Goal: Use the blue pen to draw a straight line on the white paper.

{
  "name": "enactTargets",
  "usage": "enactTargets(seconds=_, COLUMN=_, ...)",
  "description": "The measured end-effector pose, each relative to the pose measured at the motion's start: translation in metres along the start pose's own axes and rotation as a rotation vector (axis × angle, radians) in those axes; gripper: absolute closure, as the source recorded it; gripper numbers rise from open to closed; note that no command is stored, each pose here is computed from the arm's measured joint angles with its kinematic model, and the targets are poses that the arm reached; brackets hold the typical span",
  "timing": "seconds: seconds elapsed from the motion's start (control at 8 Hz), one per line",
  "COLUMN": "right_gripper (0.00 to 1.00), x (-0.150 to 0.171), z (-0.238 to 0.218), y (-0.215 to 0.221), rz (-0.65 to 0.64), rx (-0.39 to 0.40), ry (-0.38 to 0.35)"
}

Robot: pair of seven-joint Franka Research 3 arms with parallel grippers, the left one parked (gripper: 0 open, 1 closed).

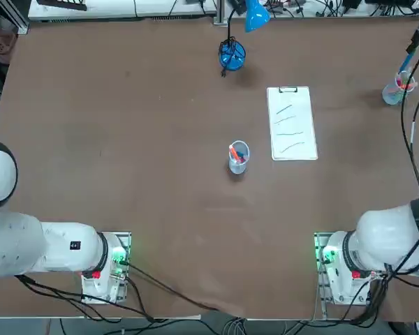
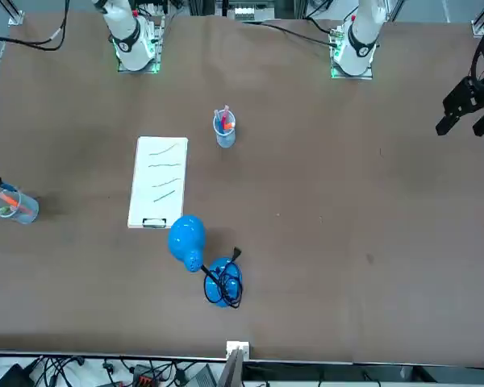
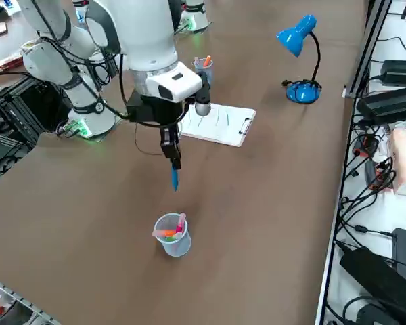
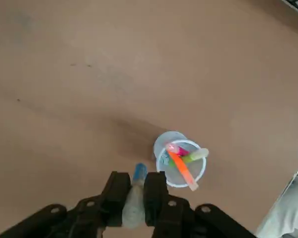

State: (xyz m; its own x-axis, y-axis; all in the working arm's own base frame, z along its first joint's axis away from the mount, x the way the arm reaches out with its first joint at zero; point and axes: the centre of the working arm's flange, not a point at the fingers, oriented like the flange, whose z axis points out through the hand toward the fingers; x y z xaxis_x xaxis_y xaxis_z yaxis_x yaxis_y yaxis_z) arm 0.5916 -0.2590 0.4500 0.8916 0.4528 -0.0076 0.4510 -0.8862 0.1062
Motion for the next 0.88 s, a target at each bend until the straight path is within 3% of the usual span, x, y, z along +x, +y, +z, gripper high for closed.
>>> enactTargets(seconds=0.88, right_gripper=0.8, x=-0.031, z=0.032, y=0.044, rz=0.001, rx=0.01, ry=0.048)
